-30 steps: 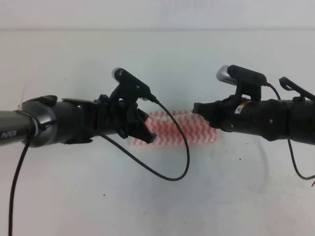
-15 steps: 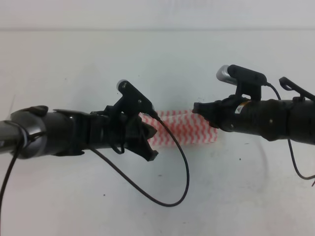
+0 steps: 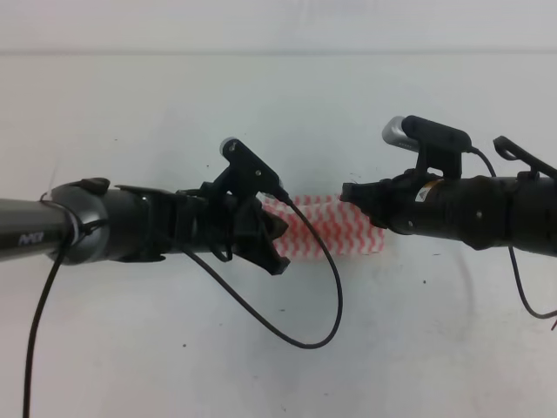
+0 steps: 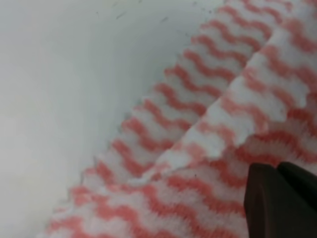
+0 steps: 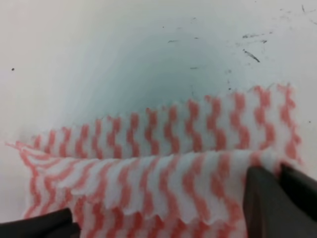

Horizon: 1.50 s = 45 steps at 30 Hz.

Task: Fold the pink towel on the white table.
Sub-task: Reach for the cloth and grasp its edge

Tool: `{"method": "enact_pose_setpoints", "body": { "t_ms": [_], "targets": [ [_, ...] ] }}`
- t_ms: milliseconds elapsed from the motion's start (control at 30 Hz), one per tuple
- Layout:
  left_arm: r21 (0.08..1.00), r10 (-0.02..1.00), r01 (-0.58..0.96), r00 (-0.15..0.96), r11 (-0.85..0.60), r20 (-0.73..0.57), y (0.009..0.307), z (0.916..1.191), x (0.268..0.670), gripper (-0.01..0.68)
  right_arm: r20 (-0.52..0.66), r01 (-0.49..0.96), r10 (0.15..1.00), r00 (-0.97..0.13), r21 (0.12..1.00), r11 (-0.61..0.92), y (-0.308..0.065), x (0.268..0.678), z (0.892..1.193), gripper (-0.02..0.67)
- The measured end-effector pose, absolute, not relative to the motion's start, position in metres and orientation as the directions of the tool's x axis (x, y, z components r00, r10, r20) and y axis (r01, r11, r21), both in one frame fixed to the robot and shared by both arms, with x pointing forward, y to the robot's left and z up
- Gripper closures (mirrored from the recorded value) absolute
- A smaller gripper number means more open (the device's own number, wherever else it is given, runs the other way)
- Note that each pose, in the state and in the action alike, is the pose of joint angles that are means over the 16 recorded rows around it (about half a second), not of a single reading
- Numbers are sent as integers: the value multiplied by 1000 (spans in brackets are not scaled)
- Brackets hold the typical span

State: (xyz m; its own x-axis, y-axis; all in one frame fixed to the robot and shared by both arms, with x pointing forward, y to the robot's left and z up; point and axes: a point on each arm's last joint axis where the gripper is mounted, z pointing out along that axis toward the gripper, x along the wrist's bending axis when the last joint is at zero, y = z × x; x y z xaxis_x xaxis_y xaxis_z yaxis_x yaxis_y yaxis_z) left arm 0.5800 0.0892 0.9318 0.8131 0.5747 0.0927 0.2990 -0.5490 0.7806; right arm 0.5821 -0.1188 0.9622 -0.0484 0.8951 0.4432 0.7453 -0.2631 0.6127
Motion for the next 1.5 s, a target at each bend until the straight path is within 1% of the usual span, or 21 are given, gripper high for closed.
{"method": "enact_pose_setpoints", "body": {
  "t_ms": [633,1100,1367,1500],
  "targets": [
    [814,495,231,865,-532,78,79,934,581,676,443,743,895,-51,616,-263,-119,582,963,665],
    [830,481,203,873,-520,88,73,942,588,676,444,736,894,-54,623,-265,-119,583,964,666],
    [821,402,170,912,-545,78,72,946,579,676,445,725,893,-61,635,-267,-119,584,966,666],
    [812,364,155,928,-563,74,72,944,575,676,445,723,894,-62,637,-267,-119,584,967,666]
  ]
}}
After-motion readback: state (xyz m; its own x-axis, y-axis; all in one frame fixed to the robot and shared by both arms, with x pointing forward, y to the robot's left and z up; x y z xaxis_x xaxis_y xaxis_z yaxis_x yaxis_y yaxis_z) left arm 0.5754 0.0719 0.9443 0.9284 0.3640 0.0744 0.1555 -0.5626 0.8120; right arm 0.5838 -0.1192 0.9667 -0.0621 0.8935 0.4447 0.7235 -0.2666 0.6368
